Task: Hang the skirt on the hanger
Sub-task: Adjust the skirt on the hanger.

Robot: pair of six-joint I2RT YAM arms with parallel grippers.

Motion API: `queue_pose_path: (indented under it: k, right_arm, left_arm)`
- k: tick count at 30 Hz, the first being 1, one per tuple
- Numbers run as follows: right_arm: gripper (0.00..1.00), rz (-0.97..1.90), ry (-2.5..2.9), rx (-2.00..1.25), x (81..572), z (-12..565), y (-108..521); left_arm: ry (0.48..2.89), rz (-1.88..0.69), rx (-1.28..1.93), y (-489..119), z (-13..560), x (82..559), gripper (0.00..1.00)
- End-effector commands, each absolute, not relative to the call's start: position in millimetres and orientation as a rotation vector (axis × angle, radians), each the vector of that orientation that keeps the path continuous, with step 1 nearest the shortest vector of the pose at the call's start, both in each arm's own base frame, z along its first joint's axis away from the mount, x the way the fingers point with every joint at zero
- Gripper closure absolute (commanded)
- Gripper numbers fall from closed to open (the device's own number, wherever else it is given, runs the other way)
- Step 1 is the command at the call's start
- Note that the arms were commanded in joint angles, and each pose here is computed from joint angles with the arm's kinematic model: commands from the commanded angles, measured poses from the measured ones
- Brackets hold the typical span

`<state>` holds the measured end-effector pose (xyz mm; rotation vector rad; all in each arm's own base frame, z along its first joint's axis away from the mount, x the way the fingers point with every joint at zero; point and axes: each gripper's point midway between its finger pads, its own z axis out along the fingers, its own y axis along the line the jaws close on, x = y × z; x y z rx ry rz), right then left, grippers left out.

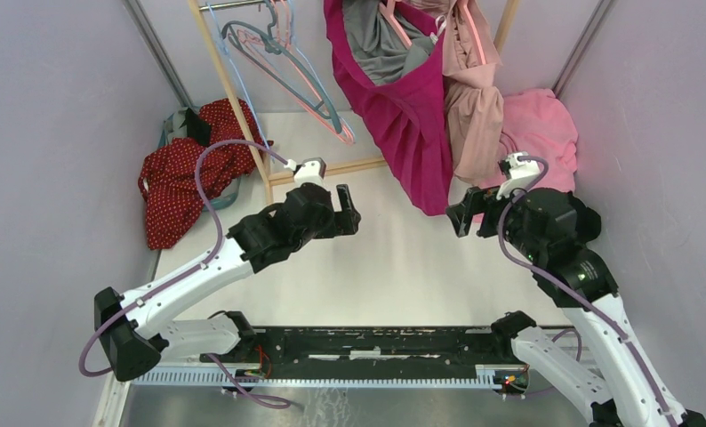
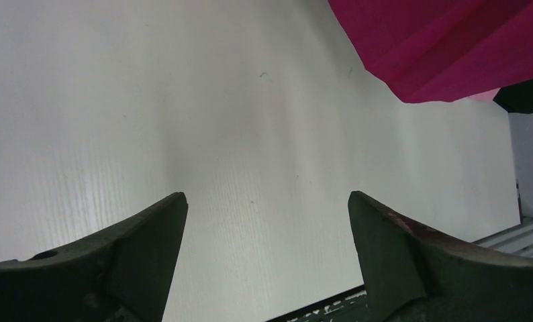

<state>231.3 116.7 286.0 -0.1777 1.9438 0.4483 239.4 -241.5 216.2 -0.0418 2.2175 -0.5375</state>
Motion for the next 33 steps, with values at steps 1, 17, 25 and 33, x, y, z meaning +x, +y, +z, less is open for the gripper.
queue_pose_path:
  k: [1,17,25,33]
  right_arm:
    - [0.03,0.4,1.996,-0.191,219.7,288.7,106.0]
    - [0.0,0.239,2.101,-0.063,229.1,245.2,82.8]
    - [0.0,0.175,2.006,0.047,270.4,236.2,81.4]
    - [0.0,-0.162,1.824,0.088,300.1,202.6,35.7]
  left_arm:
    - [2.127,-0.443,-0.076,-215.2,224.9,248.5,0.0]
    - [1.951,-0.245,-0.252,-143.3,214.0,267.3,0.01]
    - [1.92,0.017,-0.37,-84.8,168.4,297.9,0.01]
    - [1.865,0.389,-0.389,-22.8,141.0,303.9,0.01]
